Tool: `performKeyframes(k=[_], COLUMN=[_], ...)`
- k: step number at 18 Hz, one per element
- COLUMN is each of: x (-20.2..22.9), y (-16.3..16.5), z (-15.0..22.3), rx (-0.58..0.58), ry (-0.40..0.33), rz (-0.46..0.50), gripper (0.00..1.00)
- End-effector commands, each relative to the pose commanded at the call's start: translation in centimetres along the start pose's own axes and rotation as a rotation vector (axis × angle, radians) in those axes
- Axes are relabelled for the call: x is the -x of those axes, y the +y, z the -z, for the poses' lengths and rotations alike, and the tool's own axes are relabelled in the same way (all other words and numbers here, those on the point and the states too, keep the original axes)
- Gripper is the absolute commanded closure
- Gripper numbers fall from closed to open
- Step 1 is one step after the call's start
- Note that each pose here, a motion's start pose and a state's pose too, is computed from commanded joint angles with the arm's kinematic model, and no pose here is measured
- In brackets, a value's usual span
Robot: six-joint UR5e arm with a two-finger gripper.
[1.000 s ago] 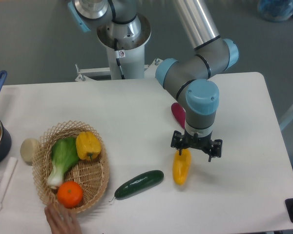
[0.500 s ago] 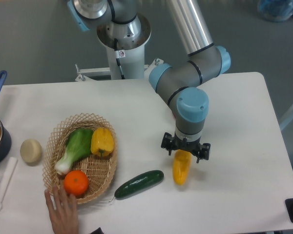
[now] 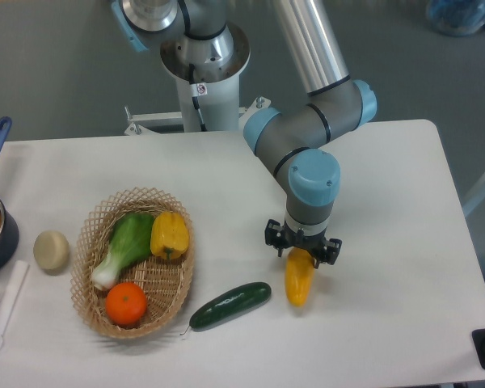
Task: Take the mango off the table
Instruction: 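Close the gripper around the yellow mango, then lift the grasped yellow mango up off the table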
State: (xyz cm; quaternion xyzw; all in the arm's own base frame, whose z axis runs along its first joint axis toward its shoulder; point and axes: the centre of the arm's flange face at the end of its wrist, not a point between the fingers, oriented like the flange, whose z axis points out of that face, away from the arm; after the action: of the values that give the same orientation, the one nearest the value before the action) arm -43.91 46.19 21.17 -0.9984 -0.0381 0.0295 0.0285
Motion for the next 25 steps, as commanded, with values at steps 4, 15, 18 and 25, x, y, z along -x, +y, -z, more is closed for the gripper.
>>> performKeyframes(k=[4, 15, 18, 25], x=[0.7, 0.5, 0.9, 2.9], y=[-0.3, -0.6, -0.7, 1.2], z=[1.0, 13.2, 16.7, 22.6], rx=[-0.012, -0.118, -0.154, -0.21], ry=[-0.018, -0.186, -0.232, -0.203], rz=[0.0, -0.269, -0.266, -0.211], gripper=[0.79, 0.79, 0.79, 0.79])
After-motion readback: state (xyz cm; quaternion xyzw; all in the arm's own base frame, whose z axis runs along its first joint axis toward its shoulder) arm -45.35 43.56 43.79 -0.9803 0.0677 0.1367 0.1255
